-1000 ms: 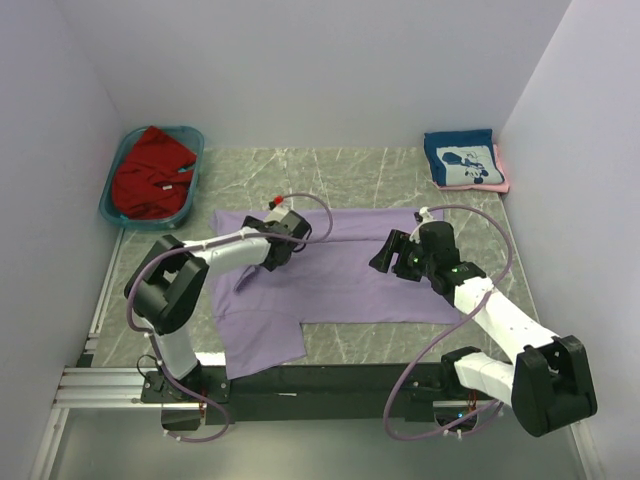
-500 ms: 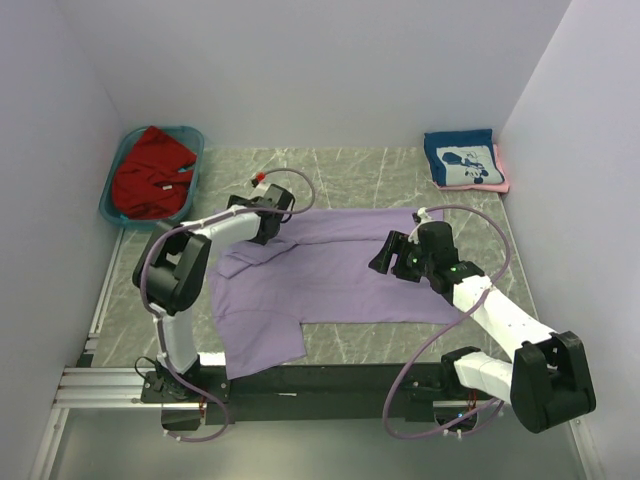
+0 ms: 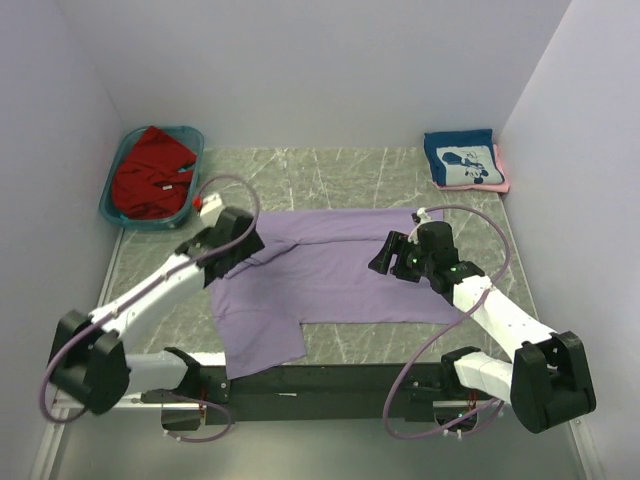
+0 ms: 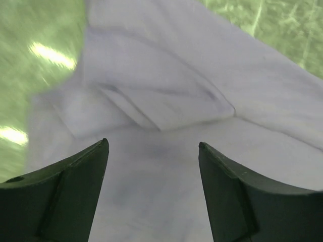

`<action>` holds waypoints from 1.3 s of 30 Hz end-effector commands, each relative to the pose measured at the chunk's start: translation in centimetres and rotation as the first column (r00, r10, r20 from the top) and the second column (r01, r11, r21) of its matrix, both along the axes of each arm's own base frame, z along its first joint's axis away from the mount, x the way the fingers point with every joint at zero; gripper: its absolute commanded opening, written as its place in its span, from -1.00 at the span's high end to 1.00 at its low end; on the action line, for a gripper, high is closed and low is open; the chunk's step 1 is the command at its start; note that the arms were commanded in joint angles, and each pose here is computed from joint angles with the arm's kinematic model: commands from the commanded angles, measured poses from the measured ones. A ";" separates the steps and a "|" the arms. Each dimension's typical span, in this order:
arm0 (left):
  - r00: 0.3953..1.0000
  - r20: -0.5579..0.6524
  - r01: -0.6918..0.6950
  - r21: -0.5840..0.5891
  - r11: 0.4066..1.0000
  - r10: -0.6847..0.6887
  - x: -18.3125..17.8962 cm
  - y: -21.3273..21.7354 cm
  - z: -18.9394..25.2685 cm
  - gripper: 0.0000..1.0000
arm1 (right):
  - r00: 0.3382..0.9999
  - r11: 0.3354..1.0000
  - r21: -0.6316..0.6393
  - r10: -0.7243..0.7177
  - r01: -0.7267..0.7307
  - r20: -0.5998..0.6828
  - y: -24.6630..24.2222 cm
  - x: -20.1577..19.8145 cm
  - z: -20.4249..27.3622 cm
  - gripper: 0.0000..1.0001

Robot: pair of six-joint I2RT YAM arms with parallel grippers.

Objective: Fold and stack the t-shirts
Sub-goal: Fold the tshirt

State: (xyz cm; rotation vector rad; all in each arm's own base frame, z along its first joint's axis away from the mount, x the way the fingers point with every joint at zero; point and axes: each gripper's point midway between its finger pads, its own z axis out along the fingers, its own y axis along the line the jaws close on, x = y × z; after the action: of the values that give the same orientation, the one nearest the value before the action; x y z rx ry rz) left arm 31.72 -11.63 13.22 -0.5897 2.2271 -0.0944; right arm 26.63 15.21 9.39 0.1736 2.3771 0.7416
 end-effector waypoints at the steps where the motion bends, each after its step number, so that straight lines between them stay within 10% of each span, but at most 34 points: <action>1: 0.998 0.047 -0.027 -0.366 0.930 0.047 -0.7 -3.9 -1.3 -0.53 | 0.998 1.000 0.006 0.015 -0.016 0.054 0.3 0.5 1.3 -0.52; 11: 0.964 0.197 -0.064 -0.487 0.871 0.181 0.7 -2.9 -2.3 -0.51 | 0.998 1.000 0.018 0.023 -0.024 0.064 0.4 0.3 1.6 -0.50; 39: 0.983 0.108 -0.080 -0.468 0.880 0.147 3.5 -4.1 -6.2 -0.35 | 0.998 0.999 0.024 0.043 -0.044 0.041 0.9 0.5 1.0 -0.50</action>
State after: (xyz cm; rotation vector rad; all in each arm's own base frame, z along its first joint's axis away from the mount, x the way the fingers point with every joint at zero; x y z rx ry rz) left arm 33.37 -14.39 4.47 -0.9591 2.0862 -0.5070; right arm 26.32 15.68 9.50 0.1564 2.3831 0.7784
